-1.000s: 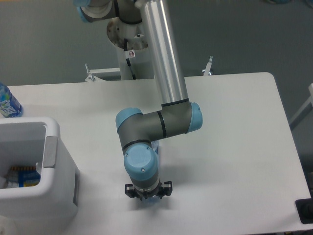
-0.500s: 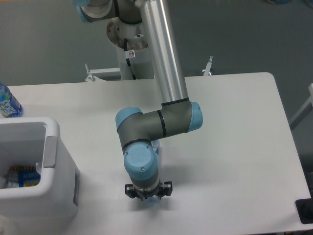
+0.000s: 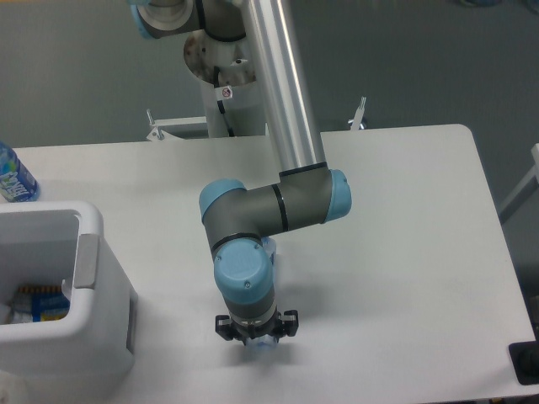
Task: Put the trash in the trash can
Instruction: 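Lift the bottle and carry it over the trash bin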
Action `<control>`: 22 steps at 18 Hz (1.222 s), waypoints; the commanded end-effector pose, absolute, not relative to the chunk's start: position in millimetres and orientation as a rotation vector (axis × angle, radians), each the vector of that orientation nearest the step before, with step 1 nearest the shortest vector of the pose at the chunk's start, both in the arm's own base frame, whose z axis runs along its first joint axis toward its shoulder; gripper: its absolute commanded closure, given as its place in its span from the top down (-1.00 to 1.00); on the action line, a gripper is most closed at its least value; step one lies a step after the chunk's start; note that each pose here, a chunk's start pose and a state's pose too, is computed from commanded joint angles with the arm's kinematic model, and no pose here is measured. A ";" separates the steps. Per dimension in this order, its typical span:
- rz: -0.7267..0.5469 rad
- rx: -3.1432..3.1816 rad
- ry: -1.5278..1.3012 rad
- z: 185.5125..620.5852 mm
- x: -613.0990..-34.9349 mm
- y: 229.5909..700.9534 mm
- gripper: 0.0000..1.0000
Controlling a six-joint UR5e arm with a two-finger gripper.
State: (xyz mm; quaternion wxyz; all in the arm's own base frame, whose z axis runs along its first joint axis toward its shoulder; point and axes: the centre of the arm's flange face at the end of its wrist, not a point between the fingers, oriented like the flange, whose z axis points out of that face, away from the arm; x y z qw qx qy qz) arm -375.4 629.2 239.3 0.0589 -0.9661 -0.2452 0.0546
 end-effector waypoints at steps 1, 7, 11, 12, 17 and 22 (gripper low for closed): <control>0.157 -2.874 -0.755 255.5 -383.3 630.3 0.04; 0.103 -2.521 -0.882 376.7 -415.9 633.4 0.04; 0.167 -2.340 -0.892 445.8 -414.7 632.1 0.04; 0.178 -2.302 -0.892 456.2 -413.6 631.0 0.04; 0.197 -2.108 -0.929 521.3 -406.1 623.4 0.04; 0.188 -2.055 -0.866 572.2 -361.0 623.3 0.04</control>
